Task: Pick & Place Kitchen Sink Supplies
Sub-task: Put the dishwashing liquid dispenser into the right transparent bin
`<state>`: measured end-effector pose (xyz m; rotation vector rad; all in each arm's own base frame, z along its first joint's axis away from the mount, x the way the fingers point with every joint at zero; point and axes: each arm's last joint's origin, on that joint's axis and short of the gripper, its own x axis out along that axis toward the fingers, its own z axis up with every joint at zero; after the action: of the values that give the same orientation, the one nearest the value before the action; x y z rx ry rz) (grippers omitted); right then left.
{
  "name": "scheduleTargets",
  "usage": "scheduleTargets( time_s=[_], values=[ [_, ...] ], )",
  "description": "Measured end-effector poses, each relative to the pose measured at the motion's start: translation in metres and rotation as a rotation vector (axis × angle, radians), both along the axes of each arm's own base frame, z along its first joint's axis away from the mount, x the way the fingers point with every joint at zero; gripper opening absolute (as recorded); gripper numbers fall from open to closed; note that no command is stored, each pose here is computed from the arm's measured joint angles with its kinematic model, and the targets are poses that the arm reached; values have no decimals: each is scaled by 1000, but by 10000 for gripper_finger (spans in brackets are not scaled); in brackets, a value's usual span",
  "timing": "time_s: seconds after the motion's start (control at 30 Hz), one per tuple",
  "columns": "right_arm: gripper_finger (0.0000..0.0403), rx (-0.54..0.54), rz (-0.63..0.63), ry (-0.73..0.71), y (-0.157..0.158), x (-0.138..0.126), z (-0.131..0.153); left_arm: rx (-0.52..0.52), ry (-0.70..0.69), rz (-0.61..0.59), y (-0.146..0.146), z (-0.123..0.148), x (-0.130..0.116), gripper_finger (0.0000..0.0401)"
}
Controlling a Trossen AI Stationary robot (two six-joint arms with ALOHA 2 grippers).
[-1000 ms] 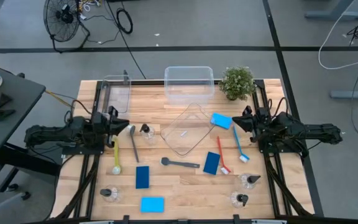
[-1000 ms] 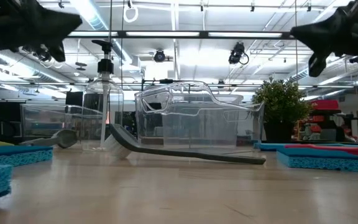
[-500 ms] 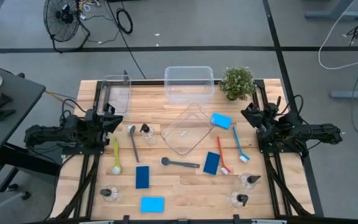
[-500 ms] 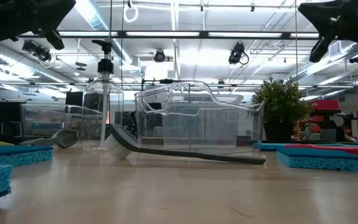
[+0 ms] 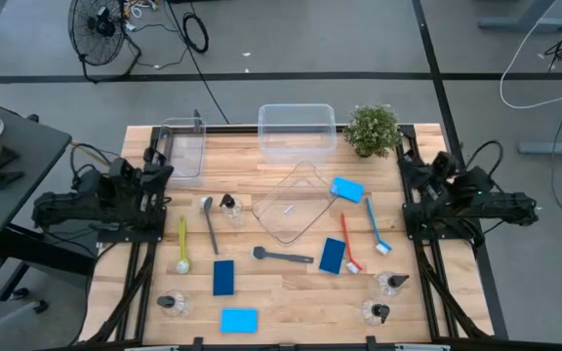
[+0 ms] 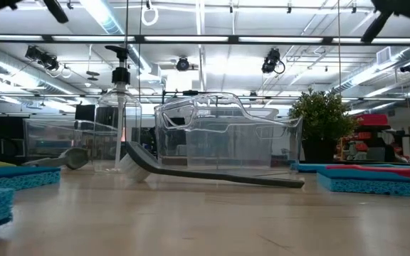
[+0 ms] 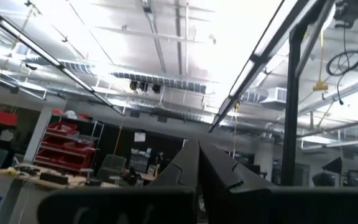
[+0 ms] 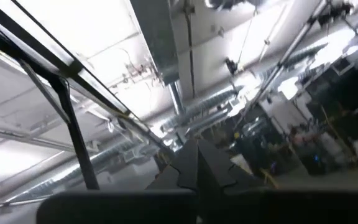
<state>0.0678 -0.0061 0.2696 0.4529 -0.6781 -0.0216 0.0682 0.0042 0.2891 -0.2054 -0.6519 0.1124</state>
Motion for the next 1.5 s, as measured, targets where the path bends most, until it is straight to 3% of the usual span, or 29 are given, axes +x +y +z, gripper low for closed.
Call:
scheduleTargets(
  time_s=[0.3, 0.8, 1.13, 1.5],
  values=[
    [1, -63, -60, -39, 0, -17, 71, -2, 69, 1, 0, 53, 0, 3],
    [0, -137, -77, 353, 1, -17, 160, 12, 369, 7, 0, 120, 2, 3],
    [0, -201, -94, 515, 0, -8, 175, 44, 562, 17, 0, 145, 13, 3],
    [0, -203, -90, 559, 0, 0, 172, 29, 697, 17, 0, 137, 55, 3]
  ],
)
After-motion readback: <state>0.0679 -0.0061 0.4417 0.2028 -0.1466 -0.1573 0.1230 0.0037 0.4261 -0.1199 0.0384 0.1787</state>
